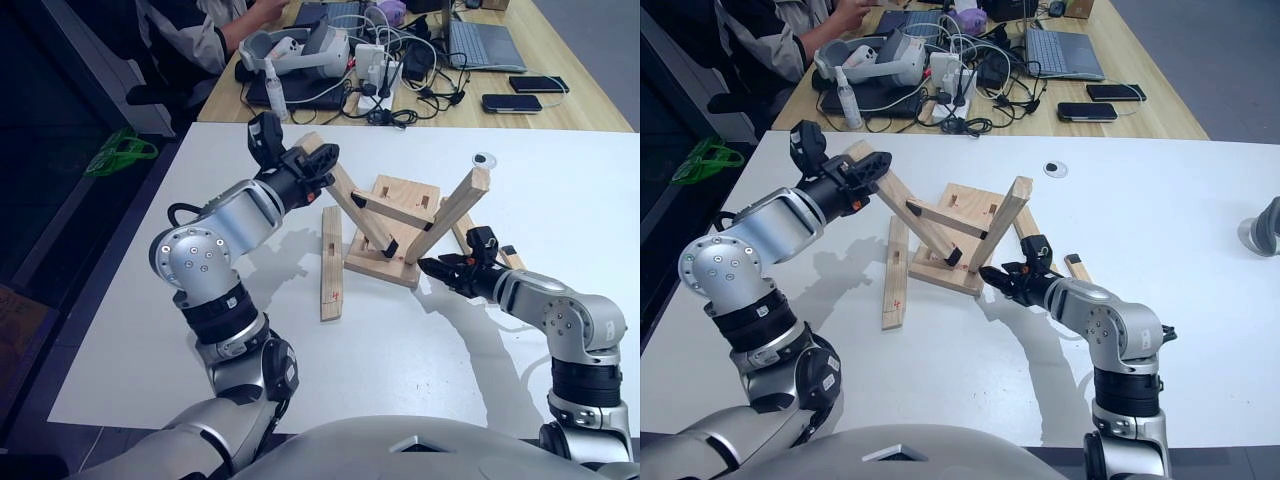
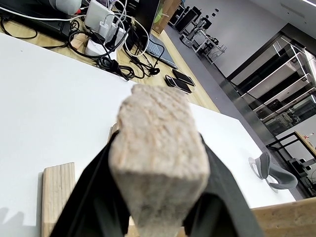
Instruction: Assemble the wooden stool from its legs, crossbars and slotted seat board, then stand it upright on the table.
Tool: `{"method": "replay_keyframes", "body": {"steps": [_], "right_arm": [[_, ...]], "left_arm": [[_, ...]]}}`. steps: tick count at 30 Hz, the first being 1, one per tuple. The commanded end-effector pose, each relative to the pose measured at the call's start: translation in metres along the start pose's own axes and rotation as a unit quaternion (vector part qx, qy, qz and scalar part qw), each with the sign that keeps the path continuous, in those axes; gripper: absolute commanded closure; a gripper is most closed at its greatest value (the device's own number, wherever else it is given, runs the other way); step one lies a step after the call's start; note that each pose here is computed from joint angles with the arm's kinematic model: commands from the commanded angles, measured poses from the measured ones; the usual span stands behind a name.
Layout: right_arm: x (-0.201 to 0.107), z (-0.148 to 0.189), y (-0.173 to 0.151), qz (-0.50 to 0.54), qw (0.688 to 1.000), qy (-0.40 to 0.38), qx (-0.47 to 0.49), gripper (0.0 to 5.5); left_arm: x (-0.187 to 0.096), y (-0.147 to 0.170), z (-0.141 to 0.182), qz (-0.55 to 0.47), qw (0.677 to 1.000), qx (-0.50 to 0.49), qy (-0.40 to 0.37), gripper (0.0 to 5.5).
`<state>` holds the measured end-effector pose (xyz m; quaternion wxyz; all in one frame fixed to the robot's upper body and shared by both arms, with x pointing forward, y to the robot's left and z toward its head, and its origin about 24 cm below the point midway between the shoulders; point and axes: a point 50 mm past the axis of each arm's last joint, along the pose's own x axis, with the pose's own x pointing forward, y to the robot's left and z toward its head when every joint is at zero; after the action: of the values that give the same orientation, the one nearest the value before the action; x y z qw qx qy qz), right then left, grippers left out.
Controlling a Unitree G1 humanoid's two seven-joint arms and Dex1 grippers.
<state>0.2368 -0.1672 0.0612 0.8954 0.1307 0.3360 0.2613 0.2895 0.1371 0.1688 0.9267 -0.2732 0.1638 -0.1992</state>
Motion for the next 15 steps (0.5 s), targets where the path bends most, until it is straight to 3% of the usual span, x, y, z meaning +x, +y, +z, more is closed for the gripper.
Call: {"method": "replay_keyframes", "body": {"steps": [1,15], "right_arm": [[-0.001,0.005,-0.002,-0.008,1.000,-0.007,-0.012,2.35],[-0.004,0.005,-0.004,-0.013,1.000,-0.005,-0.017,2.35]], "left_arm": [[-0.005,-0.003,0.017,0.004,0.999,0.003,-0.043,4.48],[-0.012,0.010,0.024,0.025,0.996,0.081,-0.031,4.48]]}}
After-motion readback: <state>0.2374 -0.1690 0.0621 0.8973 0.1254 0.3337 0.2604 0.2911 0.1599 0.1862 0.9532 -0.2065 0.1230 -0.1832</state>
